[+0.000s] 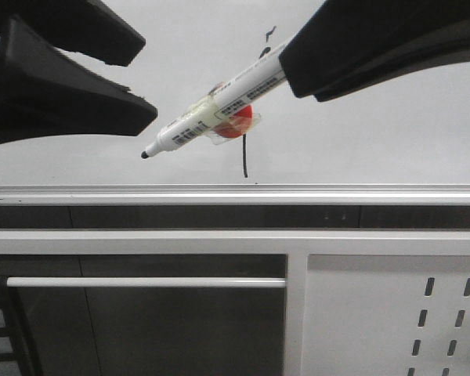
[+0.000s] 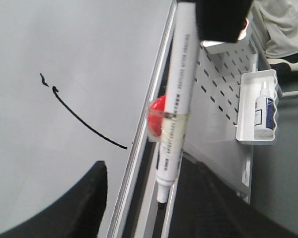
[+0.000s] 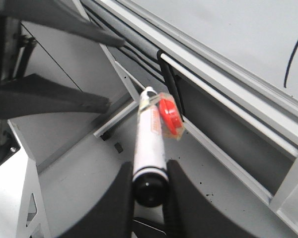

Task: Write number 1 on whiteboard

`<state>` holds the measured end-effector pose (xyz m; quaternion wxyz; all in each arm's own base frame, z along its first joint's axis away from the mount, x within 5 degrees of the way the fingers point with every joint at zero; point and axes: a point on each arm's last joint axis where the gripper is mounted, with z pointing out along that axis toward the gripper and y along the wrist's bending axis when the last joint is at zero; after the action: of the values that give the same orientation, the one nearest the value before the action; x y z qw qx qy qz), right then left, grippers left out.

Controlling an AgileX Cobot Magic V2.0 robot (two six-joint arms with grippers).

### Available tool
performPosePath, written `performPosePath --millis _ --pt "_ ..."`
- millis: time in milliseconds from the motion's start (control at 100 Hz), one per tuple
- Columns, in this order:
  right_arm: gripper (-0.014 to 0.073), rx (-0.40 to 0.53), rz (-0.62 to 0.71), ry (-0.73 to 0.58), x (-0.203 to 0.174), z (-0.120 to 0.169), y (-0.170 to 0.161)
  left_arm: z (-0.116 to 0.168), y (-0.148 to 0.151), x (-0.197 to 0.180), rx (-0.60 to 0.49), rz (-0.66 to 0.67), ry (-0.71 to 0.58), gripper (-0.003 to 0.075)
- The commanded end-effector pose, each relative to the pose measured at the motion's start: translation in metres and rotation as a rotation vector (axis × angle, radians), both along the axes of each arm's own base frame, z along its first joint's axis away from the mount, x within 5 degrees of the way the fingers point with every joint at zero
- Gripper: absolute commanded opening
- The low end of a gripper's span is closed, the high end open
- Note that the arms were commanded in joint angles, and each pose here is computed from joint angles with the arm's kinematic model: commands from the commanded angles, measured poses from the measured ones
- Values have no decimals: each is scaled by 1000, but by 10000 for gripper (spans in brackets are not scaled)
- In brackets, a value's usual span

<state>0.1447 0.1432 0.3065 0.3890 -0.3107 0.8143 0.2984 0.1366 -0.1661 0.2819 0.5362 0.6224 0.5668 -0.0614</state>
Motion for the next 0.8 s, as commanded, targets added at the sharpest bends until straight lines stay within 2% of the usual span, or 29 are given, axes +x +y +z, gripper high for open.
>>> performPosePath --millis 0,270,420,790 --pt "-50 60 -40 -70 1 17 -4 12 -1 4 -72 52 -12 326" --pt "-50 70 -44 -84 -1 20 -6 12 -1 4 -79 56 -3 326" --pt "-50 100 -58 -78 -1 23 -5 12 -1 4 -47 36 -41 326" --pt "-50 149 -79 -67 0 26 -3 17 -9 12 -50 45 -51 325"
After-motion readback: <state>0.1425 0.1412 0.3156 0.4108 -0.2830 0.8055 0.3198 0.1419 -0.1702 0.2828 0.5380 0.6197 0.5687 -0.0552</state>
